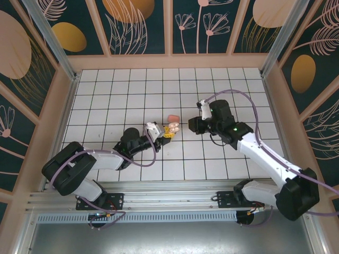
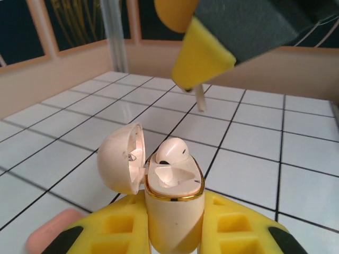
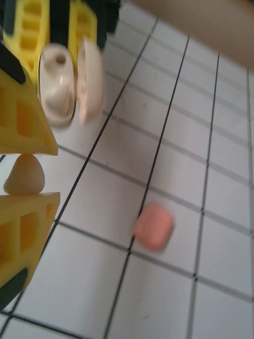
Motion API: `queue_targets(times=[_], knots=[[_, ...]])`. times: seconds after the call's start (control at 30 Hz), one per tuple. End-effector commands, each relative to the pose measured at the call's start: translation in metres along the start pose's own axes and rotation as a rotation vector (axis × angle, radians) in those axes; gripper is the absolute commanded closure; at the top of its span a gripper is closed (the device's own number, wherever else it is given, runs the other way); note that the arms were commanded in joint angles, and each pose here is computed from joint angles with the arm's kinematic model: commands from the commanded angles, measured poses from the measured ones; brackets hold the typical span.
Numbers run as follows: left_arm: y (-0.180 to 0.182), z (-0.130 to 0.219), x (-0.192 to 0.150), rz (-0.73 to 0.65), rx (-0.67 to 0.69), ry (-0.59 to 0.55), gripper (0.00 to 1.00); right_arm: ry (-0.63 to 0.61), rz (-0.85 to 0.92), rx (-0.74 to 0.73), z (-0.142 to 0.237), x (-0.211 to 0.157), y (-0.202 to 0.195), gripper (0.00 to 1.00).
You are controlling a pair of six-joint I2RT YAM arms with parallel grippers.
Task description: Insert the wireless bluetooth earbuds into the charging case
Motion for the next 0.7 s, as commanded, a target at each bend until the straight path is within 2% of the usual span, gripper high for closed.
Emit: queue_targets(times=[0.0,0.27,0.67], knots=[[-0.013,-0.008,0.024,-0.034,-0.111,-0.095,0.9,-0.089,0.176,0.168,0.014,0.019,0.034,0.78],[-0.022,-0.016,0.032,-0.024,-0.213,-0.12,0.9,-0.12,0.321,0.292,0.031,0.019,0.067,0.79],[-0.024,-0.017,0.047,0.049,-0.24,-0.191,0.9,-0.083,0.34,0.354,0.024,0.005,0.079,0.79]])
Point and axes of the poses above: each hand's point on the last joint's axis, 136 mm out from that joint toward the fingers, its own z axis back along the fingers, its own y axis along the line the jaws close on, x = y × z, the point moved 2 cm from there along z, back along the fingers, and after that the axes turned 4 degrees about -z, right-handed, at the moved point
